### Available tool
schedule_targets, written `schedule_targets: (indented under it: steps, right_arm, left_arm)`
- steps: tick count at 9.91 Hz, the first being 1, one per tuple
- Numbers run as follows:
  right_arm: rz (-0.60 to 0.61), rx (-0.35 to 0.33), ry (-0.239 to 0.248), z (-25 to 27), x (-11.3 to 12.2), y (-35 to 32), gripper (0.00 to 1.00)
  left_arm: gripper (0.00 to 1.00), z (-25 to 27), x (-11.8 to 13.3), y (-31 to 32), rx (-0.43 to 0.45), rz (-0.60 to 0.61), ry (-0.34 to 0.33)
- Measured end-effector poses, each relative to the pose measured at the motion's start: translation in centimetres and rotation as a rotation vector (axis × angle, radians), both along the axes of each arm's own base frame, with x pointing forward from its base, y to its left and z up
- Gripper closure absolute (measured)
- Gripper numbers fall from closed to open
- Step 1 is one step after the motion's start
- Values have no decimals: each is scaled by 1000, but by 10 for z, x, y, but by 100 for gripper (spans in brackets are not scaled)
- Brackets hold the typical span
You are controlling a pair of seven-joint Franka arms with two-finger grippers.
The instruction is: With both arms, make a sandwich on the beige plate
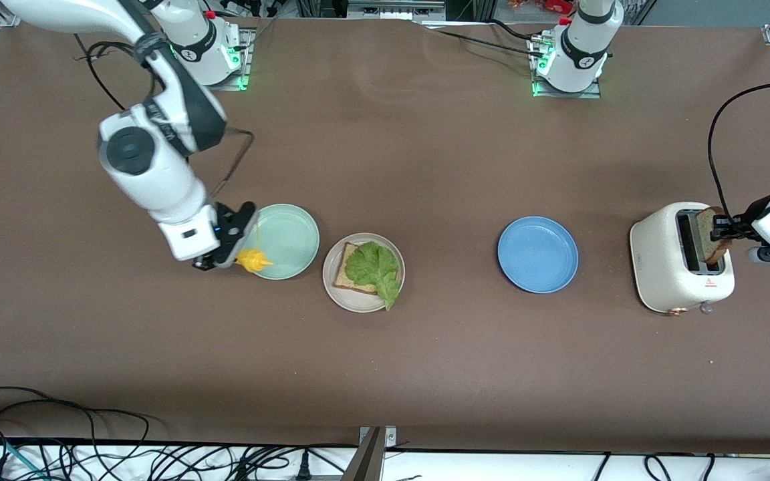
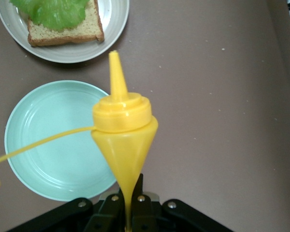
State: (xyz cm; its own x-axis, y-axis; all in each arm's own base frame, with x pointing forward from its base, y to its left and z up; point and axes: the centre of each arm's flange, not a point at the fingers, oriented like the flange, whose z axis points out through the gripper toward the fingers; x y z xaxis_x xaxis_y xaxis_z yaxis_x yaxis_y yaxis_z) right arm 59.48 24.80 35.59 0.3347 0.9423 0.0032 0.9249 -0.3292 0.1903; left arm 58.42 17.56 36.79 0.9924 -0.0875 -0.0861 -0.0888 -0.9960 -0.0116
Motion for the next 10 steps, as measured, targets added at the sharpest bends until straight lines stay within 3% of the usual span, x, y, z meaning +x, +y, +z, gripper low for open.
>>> schedule_targets:
  steps: [2, 5, 8, 10]
  right_arm:
    - [49, -165, -71, -20, -28, 52, 96]
    - [105, -360, -120, -68, -56, 90, 96]
    - [141, -505, -167, -107, -88, 124, 96]
    - [124, -552, -219, -133, -102, 137, 96]
  left_arm:
    - [87, 0, -1, 1, -1, -1, 1]
    - [90, 33, 4, 6, -10, 8, 29]
    - [90, 98, 11, 11, -19, 18, 51]
    - [90, 118, 13, -2, -30, -1, 76]
